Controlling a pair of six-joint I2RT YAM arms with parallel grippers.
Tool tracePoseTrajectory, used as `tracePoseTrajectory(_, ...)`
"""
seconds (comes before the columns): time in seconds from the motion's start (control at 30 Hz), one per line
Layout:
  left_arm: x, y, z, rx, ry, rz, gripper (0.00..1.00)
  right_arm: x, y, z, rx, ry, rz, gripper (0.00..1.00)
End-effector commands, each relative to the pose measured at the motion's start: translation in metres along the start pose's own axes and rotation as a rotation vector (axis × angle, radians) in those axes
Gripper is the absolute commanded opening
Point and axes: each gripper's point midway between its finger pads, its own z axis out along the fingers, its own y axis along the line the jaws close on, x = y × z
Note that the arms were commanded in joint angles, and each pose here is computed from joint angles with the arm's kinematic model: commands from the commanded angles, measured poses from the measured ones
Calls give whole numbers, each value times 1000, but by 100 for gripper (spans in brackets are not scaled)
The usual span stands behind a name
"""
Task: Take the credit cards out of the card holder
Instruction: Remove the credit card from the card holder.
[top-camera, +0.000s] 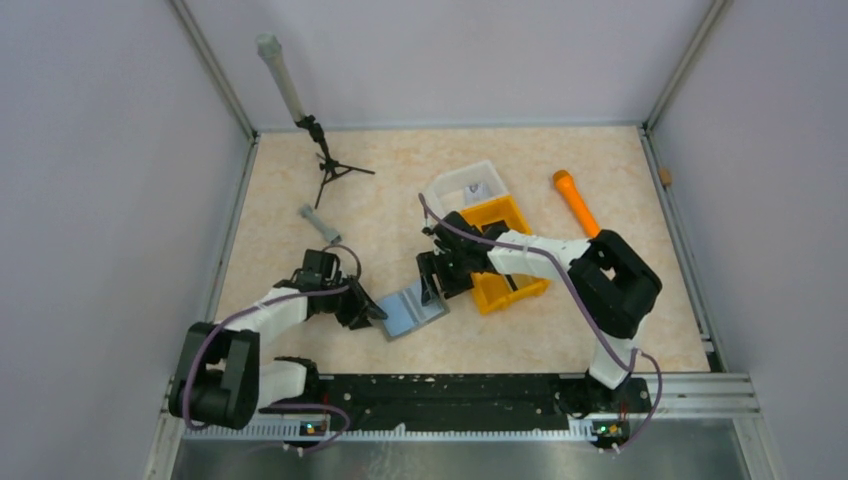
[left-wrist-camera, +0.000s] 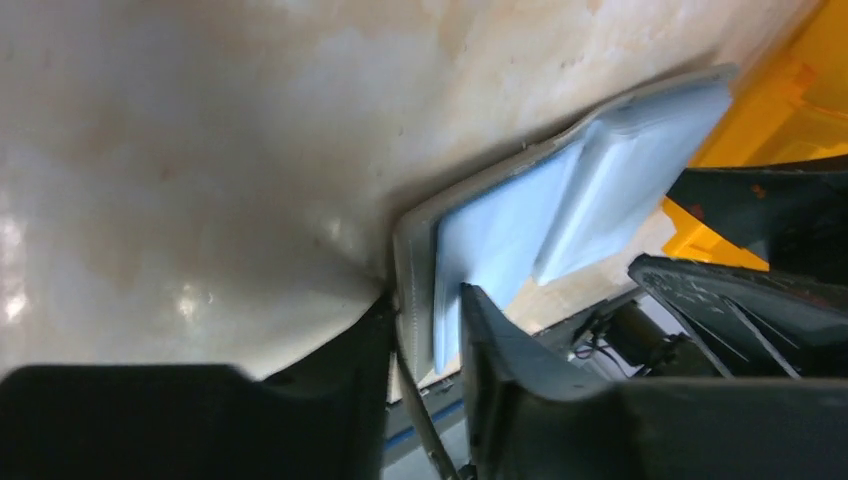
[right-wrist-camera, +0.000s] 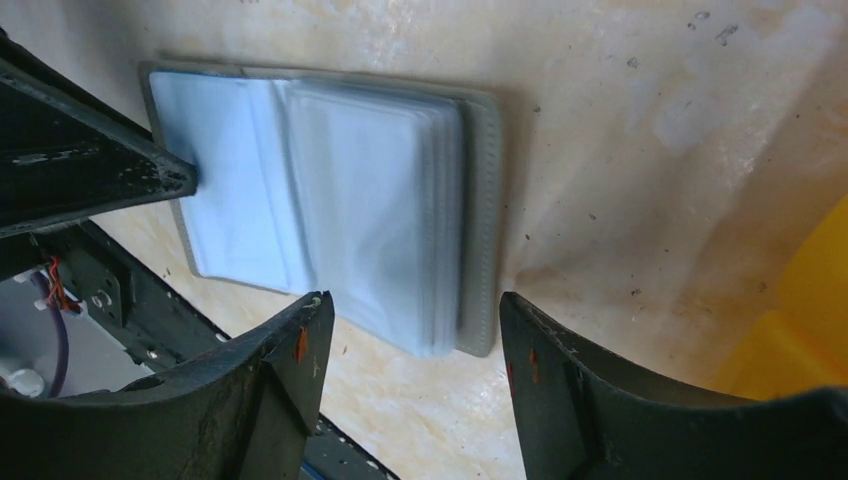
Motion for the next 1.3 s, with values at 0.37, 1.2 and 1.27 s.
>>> tracePoseTrajectory(0.37, -50, -11, 26, -21, -74, 223, 0, -43, 16, -26, -14, -145, 22, 54)
tracePoseTrajectory(1.2, -59, -23, 26, -15, -52, 290, 0, -45, 22, -19, -22, -131, 22, 50)
tracePoseTrajectory(1.27, -59, -23, 26, -15, -50, 291, 0, -42, 19, -15, -13, -119, 26, 50)
